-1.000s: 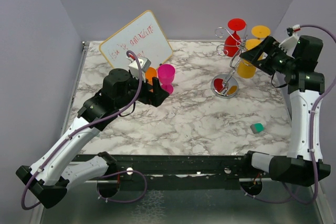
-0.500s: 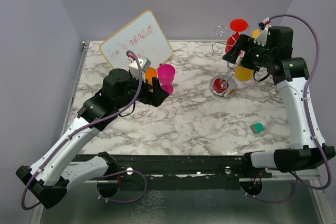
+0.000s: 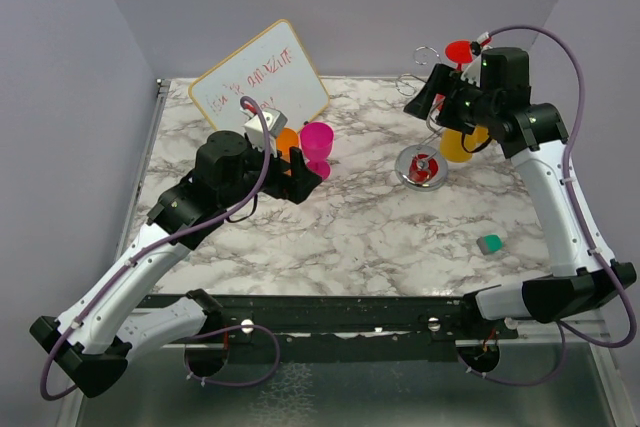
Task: Take the wine glass off the wine glass rack
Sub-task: Adjust the wine rack at the center of the board, then pick up the wine glass from the wine rack.
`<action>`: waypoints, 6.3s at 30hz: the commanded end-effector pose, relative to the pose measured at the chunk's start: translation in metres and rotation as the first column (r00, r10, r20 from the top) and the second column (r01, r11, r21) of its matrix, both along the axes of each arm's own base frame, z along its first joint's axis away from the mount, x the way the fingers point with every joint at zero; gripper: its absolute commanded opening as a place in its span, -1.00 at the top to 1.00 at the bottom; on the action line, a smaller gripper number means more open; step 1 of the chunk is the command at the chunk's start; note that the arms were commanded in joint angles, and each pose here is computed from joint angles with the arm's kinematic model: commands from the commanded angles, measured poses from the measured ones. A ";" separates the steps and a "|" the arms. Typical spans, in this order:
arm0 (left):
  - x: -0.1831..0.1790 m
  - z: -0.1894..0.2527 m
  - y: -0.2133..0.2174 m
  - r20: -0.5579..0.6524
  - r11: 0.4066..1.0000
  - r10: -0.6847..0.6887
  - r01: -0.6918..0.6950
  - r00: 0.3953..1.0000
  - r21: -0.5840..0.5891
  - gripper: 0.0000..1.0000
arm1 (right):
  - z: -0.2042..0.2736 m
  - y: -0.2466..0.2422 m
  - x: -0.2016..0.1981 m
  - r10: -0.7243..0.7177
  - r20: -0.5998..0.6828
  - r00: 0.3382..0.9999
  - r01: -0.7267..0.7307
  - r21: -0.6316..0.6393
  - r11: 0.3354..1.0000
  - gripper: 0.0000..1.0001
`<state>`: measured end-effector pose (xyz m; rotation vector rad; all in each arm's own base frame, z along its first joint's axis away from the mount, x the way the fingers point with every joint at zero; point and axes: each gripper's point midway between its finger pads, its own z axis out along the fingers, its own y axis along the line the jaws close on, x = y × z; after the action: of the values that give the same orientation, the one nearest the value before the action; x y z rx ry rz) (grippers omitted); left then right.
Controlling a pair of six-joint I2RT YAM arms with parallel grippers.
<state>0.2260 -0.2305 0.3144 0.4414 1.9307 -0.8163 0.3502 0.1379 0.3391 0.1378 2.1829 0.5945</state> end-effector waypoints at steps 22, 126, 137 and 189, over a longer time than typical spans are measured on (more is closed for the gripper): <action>0.001 -0.002 0.006 0.004 1.000 0.023 -0.023 1.000 0.010 -0.70 | 0.080 -0.011 -0.066 0.003 0.237 0.972 -0.020 0.071 0.997 -0.82; -0.002 -0.003 0.021 0.008 0.996 0.067 -0.067 0.998 0.052 -0.70 | 0.054 -0.139 0.006 -0.267 0.124 0.956 0.135 0.622 0.771 0.99; -0.003 -0.005 0.023 0.008 0.996 0.072 -0.072 0.997 0.059 -0.70 | 0.063 -0.147 -0.012 -0.347 0.146 0.926 0.225 0.525 0.821 0.99; -0.014 -0.001 0.029 0.004 0.997 0.070 -0.070 0.998 0.036 -0.70 | 0.089 -0.016 -0.142 0.177 0.346 0.921 -0.326 0.442 0.836 0.99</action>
<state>0.2092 -0.2028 0.3169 0.4221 1.9217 -0.7446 0.2202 0.0925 0.4154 0.2875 1.7367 1.0678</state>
